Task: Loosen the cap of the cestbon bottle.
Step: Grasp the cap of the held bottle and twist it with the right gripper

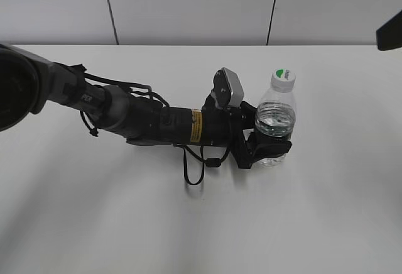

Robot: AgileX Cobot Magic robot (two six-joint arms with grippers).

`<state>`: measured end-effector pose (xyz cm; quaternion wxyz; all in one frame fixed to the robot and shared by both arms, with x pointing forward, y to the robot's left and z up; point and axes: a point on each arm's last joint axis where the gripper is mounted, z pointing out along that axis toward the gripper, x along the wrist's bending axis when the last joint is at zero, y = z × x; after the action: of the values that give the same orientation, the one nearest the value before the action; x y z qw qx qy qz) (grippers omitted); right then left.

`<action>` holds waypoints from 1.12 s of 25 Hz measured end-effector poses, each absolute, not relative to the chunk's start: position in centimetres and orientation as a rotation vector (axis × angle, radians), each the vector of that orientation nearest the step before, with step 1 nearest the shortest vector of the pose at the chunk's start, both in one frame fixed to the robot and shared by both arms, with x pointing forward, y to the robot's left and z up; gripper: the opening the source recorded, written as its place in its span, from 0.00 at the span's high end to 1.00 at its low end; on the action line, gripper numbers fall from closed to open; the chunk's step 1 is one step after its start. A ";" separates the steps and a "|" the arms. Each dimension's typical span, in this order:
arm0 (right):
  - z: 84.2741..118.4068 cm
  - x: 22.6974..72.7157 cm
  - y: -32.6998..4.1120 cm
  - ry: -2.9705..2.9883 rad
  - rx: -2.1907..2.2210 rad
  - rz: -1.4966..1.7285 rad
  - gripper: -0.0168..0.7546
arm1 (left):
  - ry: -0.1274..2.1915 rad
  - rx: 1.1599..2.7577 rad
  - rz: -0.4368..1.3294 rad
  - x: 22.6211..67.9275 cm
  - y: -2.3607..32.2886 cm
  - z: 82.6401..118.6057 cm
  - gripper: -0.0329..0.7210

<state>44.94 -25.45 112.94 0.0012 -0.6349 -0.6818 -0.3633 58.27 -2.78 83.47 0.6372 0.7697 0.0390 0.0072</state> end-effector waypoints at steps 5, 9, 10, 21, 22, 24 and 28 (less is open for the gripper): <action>113.4 47.7 -22.6 -2.212 -1.852 -1.040 0.29 | 0.088 1.758 0.016 58.3 -2.7 83.5 0.26; 113.4 49.7 -20.3 -2.297 -1.804 -0.896 0.29 | 0.088 1.758 0.016 58.3 -2.7 83.5 0.26; 113.4 50.3 -19.9 -2.318 -1.808 -0.860 0.29 | 0.088 1.758 0.016 58.3 -2.7 83.5 0.26; 111.1 56.2 -16.9 -2.371 -1.837 -0.706 0.29 | 0.088 1.758 0.016 58.3 -2.7 83.5 0.26; 110.8 56.4 -16.9 -2.369 -1.838 -0.694 0.29 | 0.088 1.758 0.016 58.3 -2.7 83.5 0.26; 110.4 56.7 -16.8 -2.365 -1.837 -0.677 0.29 | 0.088 1.759 0.017 58.3 -2.7 83.5 0.26; 110.2 56.8 -16.7 -2.368 -1.834 -0.667 0.29 | 0.087 1.759 0.017 58.3 -2.7 83.5 0.26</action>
<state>56.79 -16.74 110.15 0.0367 -0.5973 -0.7711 -0.2174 58.29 -2.74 83.46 0.6366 0.7702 0.0383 0.0072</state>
